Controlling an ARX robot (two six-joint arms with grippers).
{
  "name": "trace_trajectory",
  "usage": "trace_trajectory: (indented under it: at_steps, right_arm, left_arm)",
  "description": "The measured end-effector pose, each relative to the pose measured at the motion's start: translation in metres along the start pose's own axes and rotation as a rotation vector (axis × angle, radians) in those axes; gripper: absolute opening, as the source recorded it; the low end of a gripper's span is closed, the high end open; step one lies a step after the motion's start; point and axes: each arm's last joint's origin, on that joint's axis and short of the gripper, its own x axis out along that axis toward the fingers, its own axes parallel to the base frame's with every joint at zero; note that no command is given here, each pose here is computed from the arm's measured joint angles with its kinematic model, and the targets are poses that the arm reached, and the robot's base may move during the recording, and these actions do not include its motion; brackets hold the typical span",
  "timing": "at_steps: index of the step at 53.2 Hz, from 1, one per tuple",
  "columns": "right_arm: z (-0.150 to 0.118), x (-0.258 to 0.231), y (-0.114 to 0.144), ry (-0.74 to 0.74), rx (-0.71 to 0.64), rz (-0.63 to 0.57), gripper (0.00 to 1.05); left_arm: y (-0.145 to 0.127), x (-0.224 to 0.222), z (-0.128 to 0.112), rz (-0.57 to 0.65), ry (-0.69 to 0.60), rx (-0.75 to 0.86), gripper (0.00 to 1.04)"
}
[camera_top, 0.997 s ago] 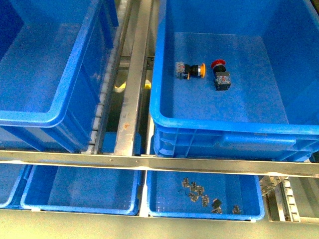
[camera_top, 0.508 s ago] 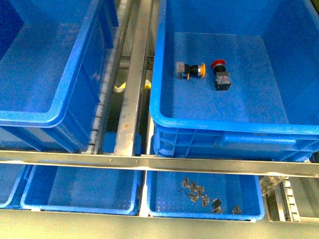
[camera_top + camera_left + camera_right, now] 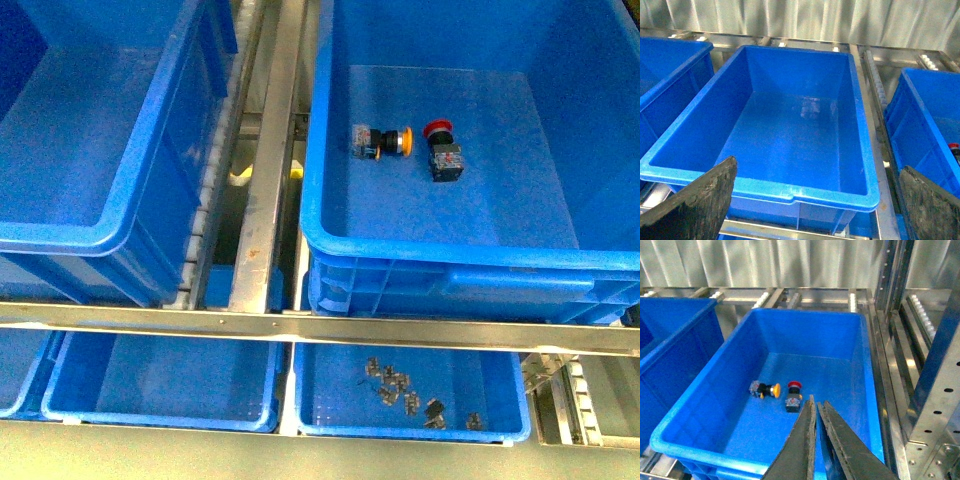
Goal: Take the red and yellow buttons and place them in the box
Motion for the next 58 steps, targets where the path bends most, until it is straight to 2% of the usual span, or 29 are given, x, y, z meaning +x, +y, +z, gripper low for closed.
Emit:
trace_trajectory:
  at_steps: [23,27,42,48,50,51,53,58]
  right_arm:
    - [0.000,-0.009,0.000,0.001,0.000,0.000,0.04]
    - [-0.005,-0.016,0.000,0.036,0.000,0.001,0.04]
    - [-0.003,-0.020,0.000,0.005,0.000,0.002,0.04]
    - [-0.003,-0.020,0.000,0.005,0.000,0.002,0.25]
    - [-0.003,-0.020,0.000,0.005,0.000,0.002,0.36]
    - [-0.003,-0.020,0.000,0.005,0.000,0.002,0.37]
    - [-0.003,-0.020,0.000,0.005,0.000,0.002,0.48]
    - [-0.003,-0.020,0.000,0.005,0.000,0.002,0.64]
  left_arm:
    - [0.000,0.000,0.000,0.000,0.000,0.000,0.97]
    - [0.000,0.000,0.000,0.000,0.000,0.000,0.97]
    - [0.000,0.000,0.000,0.000,0.000,0.000,0.97]
    - [0.000,0.000,0.000,0.000,0.000,0.000,0.97]
    - [0.000,0.000,0.000,0.000,0.000,0.000,0.97]
    - [0.000,0.000,0.000,0.000,0.000,0.000,0.97]
    - [0.000,0.000,0.000,0.000,0.000,0.000,0.97]
    - [0.000,0.000,0.000,0.000,0.000,0.000,0.97]
